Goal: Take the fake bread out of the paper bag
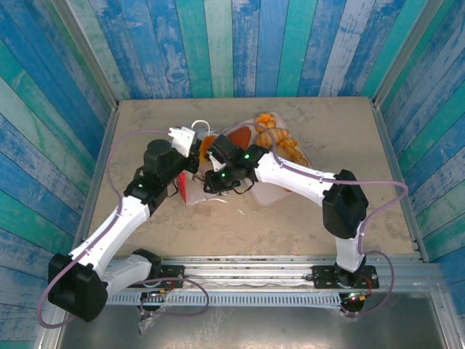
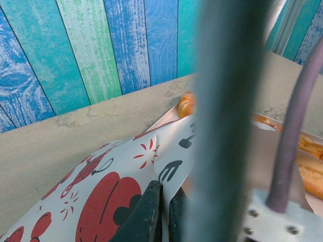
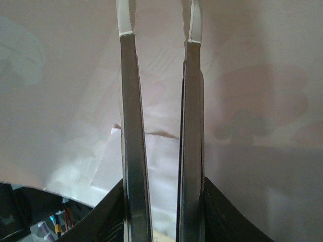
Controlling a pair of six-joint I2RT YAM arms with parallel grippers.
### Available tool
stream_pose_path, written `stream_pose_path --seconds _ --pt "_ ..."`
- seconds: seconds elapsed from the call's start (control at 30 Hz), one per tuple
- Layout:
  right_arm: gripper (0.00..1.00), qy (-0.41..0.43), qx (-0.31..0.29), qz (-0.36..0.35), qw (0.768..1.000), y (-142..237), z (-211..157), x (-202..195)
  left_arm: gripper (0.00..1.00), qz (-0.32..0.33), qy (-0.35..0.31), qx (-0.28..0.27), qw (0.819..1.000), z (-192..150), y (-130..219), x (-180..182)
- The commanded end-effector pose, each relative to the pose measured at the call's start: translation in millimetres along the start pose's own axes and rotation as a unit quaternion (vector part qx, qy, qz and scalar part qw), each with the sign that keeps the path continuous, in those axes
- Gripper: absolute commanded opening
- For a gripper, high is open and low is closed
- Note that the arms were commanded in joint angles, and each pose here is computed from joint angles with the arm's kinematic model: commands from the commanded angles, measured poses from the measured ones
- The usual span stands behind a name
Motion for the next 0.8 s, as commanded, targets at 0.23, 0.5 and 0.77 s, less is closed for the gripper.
stream_pose_path --seconds 0.23,0.5,0.77 --pt "0.38 0.003 -0.055 -0.003 0.998 -19.9 17.7 0.4 0.09 -0.035 0.011 -0.014 0.999 7.4 0.3 -7.5" --pt "0.42 0.000 -0.066 -0.020 0.998 -34.4 26.9 -4.0 0.09 -0.043 0.013 -0.015 0.999 8.7 0.2 -9.2" --pt "0.42 0.014 -0.060 0.017 0.998 -44.5 30.3 2.1 0.09 -0.045 0.012 -0.011 0.999 8.3 -1.7 -9.4"
Point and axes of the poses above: each hand's point on the last joint's axis, 136 mm out from that joint toward the fingers, its own y axis back along the fingers, its own x axis along the line the jaws close on, z = x × y, the point moved 9 cm from there along y, back along the fingers, and after that the axes turned 4 degrees about y, right-handed, at the moved point
